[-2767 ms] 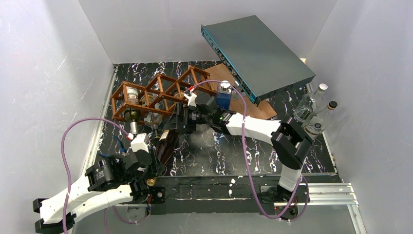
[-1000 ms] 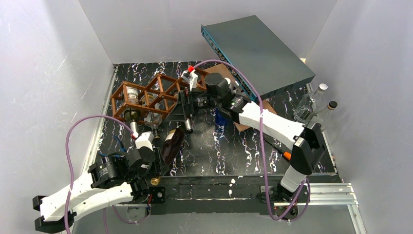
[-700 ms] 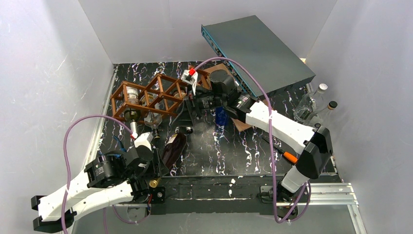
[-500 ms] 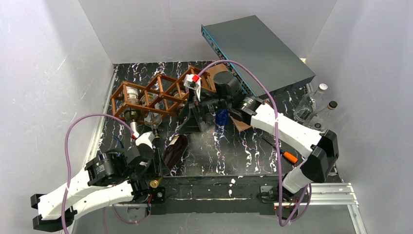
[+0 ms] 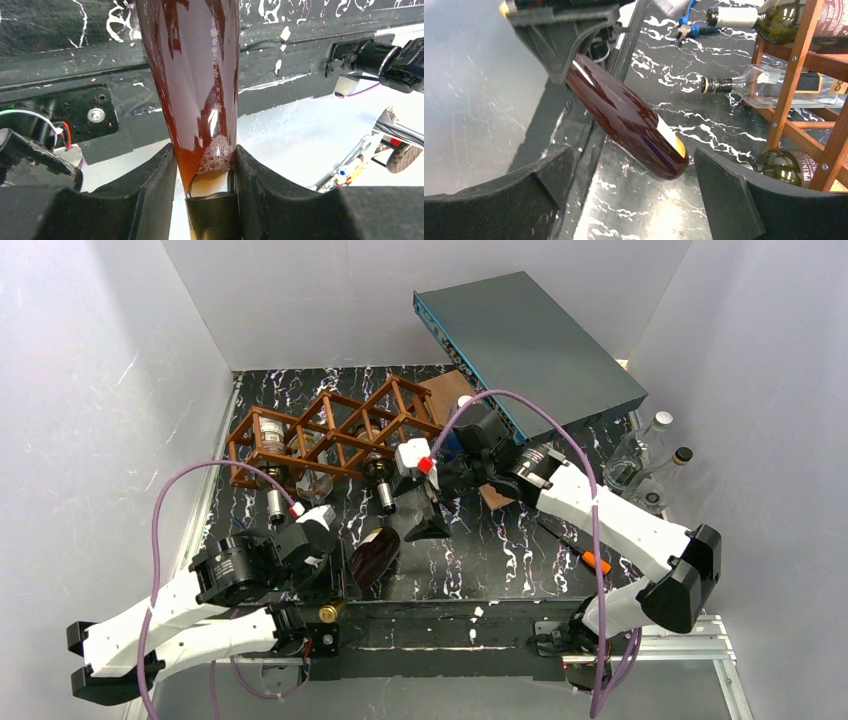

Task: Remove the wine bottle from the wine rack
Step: Pick up the wine bottle from the wine rack.

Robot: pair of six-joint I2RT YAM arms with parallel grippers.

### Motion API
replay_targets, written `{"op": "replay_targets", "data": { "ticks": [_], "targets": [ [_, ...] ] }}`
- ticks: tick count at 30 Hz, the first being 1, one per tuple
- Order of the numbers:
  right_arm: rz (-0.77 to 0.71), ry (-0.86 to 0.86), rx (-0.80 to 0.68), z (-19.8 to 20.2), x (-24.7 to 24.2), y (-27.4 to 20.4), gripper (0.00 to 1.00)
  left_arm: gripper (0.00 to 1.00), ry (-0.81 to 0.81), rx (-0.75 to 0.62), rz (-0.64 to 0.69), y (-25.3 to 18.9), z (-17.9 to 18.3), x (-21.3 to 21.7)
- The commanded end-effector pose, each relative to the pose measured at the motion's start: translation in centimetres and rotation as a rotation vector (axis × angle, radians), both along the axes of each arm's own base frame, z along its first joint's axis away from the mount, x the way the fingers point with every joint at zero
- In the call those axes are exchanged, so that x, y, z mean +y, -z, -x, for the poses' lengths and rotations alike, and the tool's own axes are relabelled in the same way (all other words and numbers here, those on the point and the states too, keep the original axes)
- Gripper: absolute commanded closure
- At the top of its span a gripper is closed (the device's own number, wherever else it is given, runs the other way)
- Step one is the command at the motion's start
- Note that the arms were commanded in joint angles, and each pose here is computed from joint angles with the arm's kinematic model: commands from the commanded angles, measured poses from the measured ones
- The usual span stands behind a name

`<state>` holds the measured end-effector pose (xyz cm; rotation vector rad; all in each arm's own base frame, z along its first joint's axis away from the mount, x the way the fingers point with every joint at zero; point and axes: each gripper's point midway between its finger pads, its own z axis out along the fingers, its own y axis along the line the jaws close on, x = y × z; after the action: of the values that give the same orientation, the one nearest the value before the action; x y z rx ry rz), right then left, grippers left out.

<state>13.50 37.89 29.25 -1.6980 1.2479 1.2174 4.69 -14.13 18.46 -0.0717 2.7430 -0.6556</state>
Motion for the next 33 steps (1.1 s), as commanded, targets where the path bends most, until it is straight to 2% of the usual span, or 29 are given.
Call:
{"op": "replay_targets", "data": {
  "ticks": [1, 15, 25, 33],
  "targets": [
    [-0.001, -0.095, -0.191, 0.7, -1.8, 1.7, 0.02, 1.00, 0.059, -0.065, 0.197, -5.5, -0.7, -3.6],
    [-0.030, -0.127, -0.227, 1.3, -1.3, 6.8, 0.02, 1.00, 0.171, -0.044, 0.196, -6.7, -1.8, -8.7],
    [-0.065, -0.170, -0.183, 3.2, -0.7, 8.6, 0.02, 1.00, 0.192, -0.077, 0.217, -7.3, -3.6, -12.0],
    [-0.047, -0.220, -0.211, 4.2, -1.3, 10.5, 0.03, 1.00, 0.180, -0.085, 0.245, -7.4, -4.5, -13.4]
  ]
}}
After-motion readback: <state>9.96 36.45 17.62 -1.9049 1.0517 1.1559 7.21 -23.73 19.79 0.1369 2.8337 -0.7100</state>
